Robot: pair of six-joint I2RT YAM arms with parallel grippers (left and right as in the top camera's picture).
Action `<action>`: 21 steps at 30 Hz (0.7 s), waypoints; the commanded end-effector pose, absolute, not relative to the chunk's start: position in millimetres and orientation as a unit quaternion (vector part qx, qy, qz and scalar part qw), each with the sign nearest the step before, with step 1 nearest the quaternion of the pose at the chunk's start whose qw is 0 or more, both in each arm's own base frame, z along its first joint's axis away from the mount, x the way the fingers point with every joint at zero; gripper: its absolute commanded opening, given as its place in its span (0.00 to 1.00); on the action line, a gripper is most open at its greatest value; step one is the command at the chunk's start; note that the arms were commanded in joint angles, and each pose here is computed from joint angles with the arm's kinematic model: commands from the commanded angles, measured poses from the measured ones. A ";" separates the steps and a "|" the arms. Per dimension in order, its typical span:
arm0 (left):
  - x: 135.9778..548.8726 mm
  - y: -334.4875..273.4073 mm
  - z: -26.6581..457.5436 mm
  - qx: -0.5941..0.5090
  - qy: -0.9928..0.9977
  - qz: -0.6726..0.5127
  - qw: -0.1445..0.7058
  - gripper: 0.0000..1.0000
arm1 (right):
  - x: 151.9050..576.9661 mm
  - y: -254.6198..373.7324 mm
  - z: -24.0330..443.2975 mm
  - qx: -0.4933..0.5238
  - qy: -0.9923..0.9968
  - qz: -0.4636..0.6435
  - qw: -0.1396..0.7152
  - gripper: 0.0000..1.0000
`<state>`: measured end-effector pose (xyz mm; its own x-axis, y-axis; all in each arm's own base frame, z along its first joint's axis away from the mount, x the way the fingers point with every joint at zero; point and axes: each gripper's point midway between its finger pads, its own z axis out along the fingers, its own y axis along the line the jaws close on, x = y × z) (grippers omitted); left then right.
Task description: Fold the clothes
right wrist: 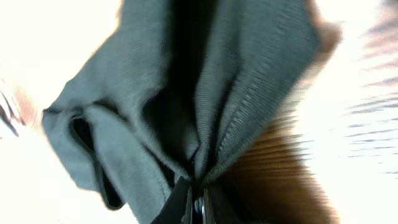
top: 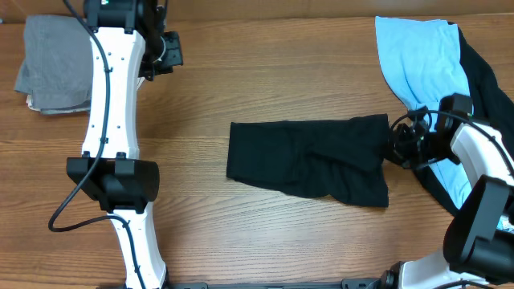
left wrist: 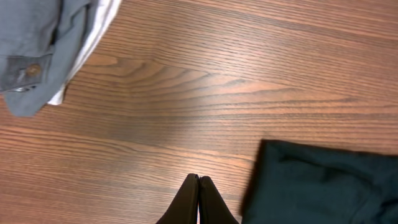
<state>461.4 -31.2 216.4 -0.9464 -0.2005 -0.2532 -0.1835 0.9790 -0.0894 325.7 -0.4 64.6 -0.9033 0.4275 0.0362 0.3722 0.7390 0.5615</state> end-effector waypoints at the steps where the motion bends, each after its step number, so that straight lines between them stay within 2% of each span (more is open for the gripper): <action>1: 461.2 -23.3 235.3 -0.095 0.982 -0.030 0.158 0.04 | 344.5 36.0 115.6 0.122 0.939 0.303 0.106 0.04; 8: 465.4 -18.7 236.7 -0.091 0.981 -0.016 0.168 0.05 | 346.5 146.7 140.6 0.027 0.946 0.305 0.109 0.04; 16: 472.3 -17.2 238.7 -0.092 0.979 -0.016 0.182 0.10 | 331.2 278.4 146.6 -0.042 0.941 0.284 0.177 0.04; 17: 473.5 -17.3 239.2 -0.092 0.978 -0.016 0.185 0.10 | 330.2 288.3 144.0 -0.045 0.941 0.278 0.187 0.07; 20: 478.2 -18.1 238.4 -0.092 0.977 -0.017 0.192 0.11 | 313.8 336.1 132.1 -0.093 0.929 0.311 0.176 0.52; 21: 479.1 -18.2 237.9 -0.092 0.977 -0.017 0.193 0.12 | 309.2 342.7 132.4 -0.105 0.925 0.322 0.169 0.56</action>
<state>476.9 -21.8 221.0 -0.9253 -0.2045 -0.3193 -0.1897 0.9788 -0.0771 312.2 320.4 140.7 -0.9158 -0.0766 -0.3943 -0.2993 0.7849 0.5425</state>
